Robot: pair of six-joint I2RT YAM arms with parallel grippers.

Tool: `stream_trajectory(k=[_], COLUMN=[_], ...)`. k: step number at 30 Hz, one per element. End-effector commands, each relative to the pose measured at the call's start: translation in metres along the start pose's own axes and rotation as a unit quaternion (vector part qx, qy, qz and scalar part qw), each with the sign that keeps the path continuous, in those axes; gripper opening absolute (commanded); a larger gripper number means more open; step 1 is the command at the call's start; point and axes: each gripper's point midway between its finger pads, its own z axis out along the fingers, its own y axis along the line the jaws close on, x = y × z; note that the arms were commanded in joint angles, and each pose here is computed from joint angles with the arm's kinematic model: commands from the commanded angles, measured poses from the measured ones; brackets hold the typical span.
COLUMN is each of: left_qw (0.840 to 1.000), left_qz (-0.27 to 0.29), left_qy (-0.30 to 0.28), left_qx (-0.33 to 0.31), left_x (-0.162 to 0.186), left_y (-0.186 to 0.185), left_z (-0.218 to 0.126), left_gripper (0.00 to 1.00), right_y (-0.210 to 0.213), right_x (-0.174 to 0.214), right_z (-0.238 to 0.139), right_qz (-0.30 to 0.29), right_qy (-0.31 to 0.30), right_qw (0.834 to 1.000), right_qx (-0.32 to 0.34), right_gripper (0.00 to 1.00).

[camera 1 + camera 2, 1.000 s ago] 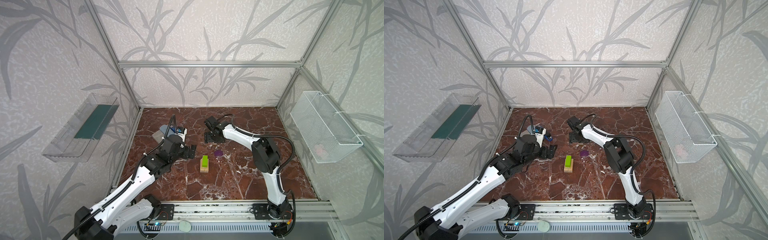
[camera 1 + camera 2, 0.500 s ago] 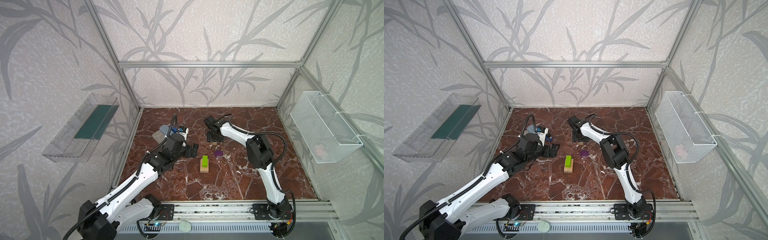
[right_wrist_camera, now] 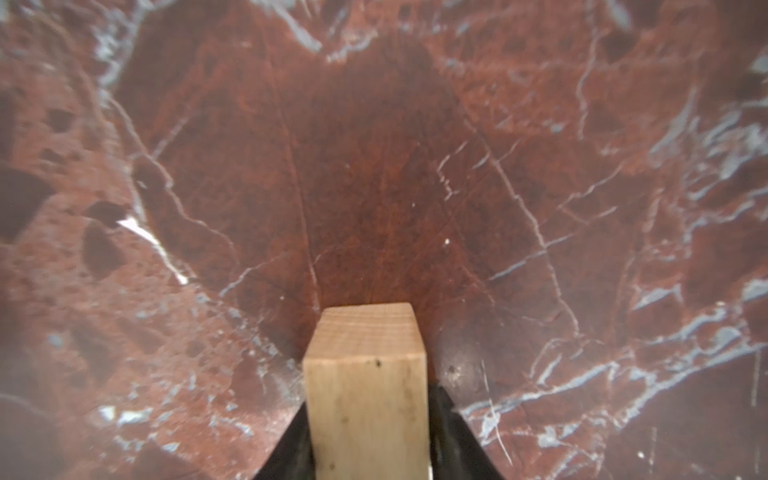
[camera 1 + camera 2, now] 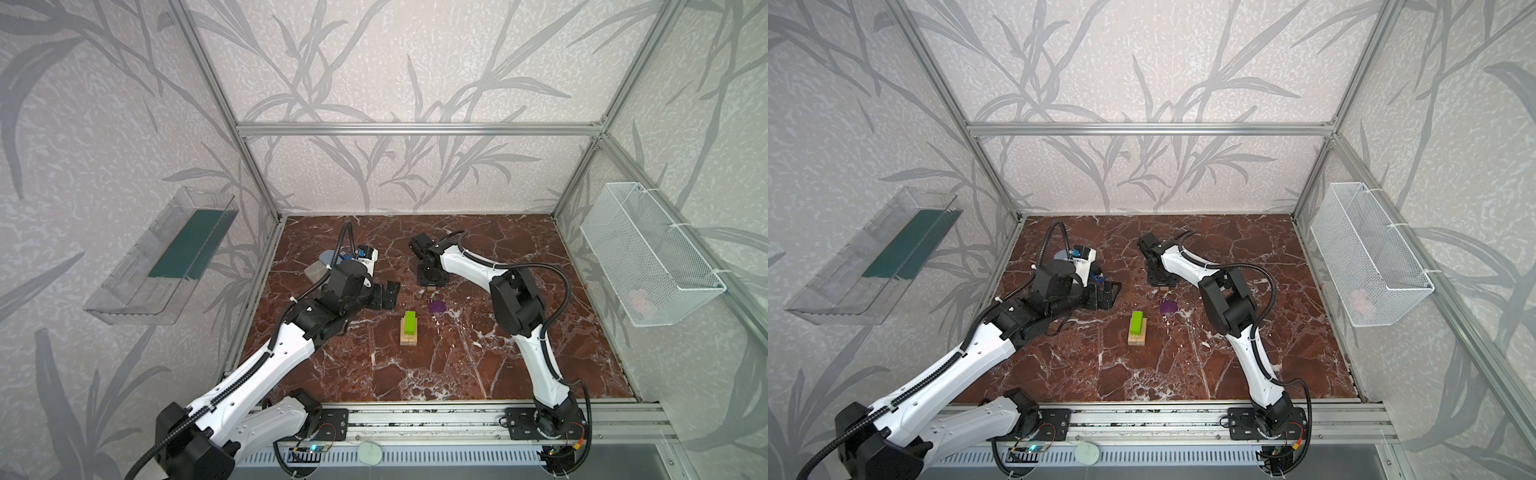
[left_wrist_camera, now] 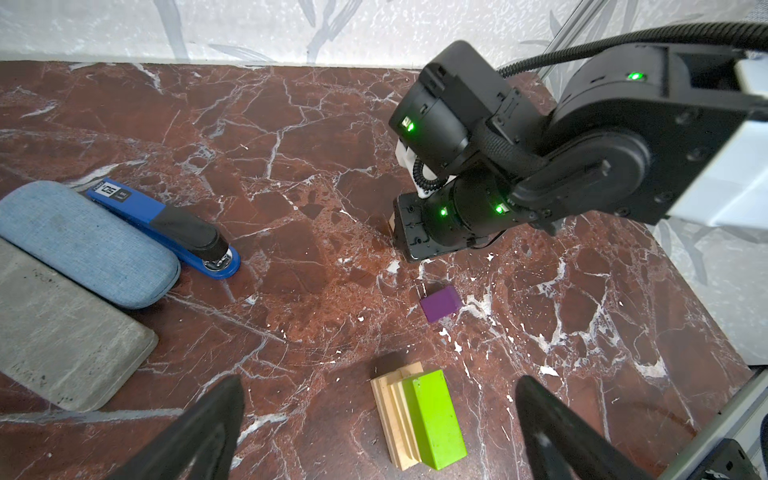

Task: Build the wood block tower
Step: 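Grasp the loose wooden block far from the robot with the right gripper, then lift and carry the wooden block over the block group with the right gripper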

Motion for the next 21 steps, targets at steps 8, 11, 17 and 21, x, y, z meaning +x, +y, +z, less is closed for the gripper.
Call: stream_trajectory(k=[8,11,17,21], left_qw=[1.000,1.000,0.999,0.997], left_qz=[-0.010,-0.012,-0.029,-0.047], left_qy=[0.012,0.016,0.040,0.063], left_qx=[0.007,0.002,-0.009,-0.010], left_x=[0.000,0.002,0.011,0.024], left_y=[-0.002,0.000,0.005,0.006], left_z=[-0.009,-0.012,-0.021,-0.027], left_gripper=[1.00,1.00,0.99,0.99], right_y=[-0.002,-0.001,-0.008,-0.009], right_x=[0.002,-0.005,-0.003,0.010], right_z=[-0.016,-0.037,-0.085,-0.114], right_qz=[-0.022,-0.040,-0.040,-0.029], right_qy=[0.002,-0.020,-0.047,-0.052], right_qw=[1.000,0.999,0.998,0.997], right_qx=[-0.008,-0.016,-0.031,-0.042], right_gripper=[0.26,0.24,0.24,0.23])
